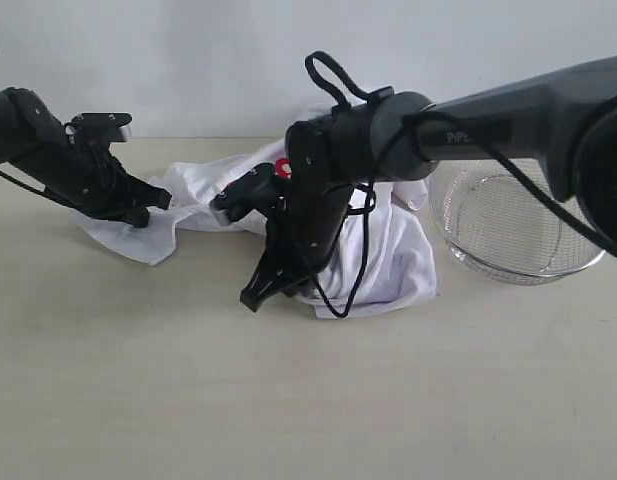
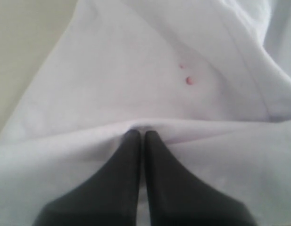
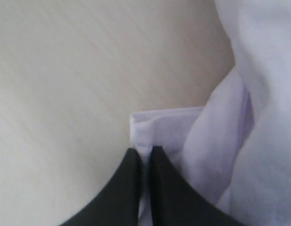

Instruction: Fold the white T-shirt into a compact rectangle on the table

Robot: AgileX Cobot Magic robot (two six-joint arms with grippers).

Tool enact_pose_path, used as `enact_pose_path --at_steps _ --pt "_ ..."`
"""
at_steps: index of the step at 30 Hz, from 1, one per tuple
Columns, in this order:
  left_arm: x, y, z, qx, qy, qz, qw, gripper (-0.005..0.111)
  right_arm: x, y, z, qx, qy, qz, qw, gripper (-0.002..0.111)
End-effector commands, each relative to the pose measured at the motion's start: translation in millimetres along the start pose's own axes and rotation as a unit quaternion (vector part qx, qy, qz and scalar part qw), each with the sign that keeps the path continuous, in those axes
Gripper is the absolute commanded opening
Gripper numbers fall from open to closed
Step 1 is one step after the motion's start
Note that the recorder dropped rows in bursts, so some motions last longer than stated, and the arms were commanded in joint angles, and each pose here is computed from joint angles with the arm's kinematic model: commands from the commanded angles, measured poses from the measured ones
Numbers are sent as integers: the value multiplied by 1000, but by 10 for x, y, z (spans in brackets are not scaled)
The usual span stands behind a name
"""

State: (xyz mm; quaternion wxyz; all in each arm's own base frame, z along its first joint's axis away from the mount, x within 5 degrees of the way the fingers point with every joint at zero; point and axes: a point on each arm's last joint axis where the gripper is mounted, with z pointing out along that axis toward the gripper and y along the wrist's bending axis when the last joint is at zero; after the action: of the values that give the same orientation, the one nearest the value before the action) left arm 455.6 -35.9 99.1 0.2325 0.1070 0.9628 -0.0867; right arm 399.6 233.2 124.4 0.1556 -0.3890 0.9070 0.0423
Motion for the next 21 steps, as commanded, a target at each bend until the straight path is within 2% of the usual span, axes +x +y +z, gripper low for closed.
enact_pose_path --at_steps 1,6,11,16,21 --pt "134 55 95 2 39 5 999 5 43 130 -115 -30 42 -12 999 0" --pt "126 56 92 2 38 4 999 5 102 367 -184 -77 97 -42 991 0" --pt "126 56 92 2 38 4 999 5 115 744 -322 -176 125 -75 973 0" --pt "126 56 92 2 38 4 999 5 52 1125 -582 -275 99 -112 950 0" --pt "126 56 92 2 38 -2 999 5 -6 1304 -843 -285 66 -139 946 0"
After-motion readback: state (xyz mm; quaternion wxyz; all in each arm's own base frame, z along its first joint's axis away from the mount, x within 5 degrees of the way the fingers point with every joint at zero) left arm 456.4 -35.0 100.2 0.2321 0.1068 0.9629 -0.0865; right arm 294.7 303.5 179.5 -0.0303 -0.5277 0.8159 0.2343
